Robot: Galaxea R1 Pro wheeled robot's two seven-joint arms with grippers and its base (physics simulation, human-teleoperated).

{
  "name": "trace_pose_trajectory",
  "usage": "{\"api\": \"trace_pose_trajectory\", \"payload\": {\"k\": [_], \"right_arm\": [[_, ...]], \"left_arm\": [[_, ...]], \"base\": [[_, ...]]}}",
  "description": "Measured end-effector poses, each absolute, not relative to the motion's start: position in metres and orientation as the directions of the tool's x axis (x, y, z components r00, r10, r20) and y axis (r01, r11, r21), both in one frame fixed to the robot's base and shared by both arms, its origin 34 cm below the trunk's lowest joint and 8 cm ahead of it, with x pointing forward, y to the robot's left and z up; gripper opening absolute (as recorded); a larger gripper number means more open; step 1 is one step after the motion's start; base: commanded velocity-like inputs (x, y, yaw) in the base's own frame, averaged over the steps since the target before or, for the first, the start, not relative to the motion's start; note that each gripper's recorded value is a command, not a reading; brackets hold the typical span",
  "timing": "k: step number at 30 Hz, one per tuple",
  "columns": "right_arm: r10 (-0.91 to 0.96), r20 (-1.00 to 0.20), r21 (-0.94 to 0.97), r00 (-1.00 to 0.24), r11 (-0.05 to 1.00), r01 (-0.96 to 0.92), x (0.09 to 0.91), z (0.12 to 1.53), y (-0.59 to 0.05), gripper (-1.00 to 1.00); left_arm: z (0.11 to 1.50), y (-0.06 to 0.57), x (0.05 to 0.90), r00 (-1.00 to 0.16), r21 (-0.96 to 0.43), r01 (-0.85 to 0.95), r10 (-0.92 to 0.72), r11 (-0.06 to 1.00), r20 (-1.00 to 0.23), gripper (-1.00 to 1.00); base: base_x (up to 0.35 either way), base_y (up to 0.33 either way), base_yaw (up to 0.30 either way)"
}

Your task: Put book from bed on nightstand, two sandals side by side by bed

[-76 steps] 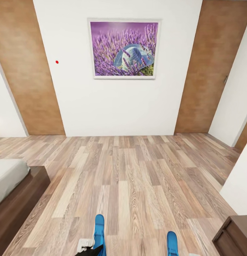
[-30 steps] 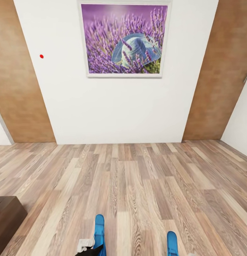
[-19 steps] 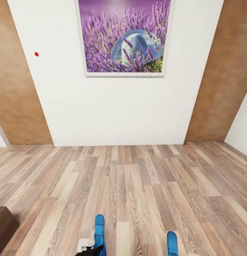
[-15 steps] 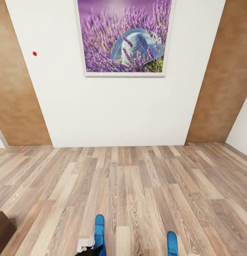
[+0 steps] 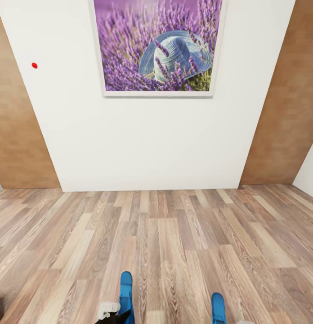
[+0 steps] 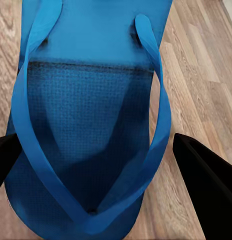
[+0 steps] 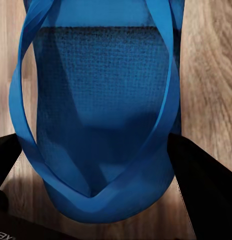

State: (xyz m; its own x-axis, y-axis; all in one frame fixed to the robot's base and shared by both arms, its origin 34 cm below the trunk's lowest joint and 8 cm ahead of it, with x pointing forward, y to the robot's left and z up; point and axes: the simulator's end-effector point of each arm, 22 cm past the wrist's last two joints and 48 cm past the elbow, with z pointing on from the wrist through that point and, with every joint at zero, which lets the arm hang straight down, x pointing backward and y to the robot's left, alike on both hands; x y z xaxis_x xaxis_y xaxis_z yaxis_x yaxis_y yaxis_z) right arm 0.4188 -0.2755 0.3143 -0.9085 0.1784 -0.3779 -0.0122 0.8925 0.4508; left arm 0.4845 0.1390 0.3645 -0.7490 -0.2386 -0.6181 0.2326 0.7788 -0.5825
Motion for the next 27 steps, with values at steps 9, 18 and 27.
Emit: {"api": "trace_pose_trajectory", "payload": {"k": [9, 18, 27], "right_arm": [[0.178, -0.378, 0.451, -0.908, 0.892, -0.012, 0.4188, 0.3143, -0.2754, -1.00], [0.178, -0.378, 0.451, -0.908, 0.892, -0.013, 0.4189, 0.3144, -0.2753, -1.00], [0.178, -0.378, 0.451, -0.909, 0.892, -0.012, 0.4187, 0.3143, -0.2754, -1.00]], "left_arm": [[0.3645, 0.1392, 0.4845, -0.749, -0.582, 0.233, -0.239, 0.779, -0.618, -1.00], [0.3645, 0.1385, 0.4844, -0.749, -0.583, 0.232, -0.239, 0.779, -0.618, -1.00], [0.3644, 0.1385, 0.4843, -0.749, -0.583, 0.232, -0.239, 0.779, -0.618, -1.00]], "base": [[0.323, 0.000, 0.000], [0.323, 0.000, 0.079], [0.323, 0.000, 0.007]]}}
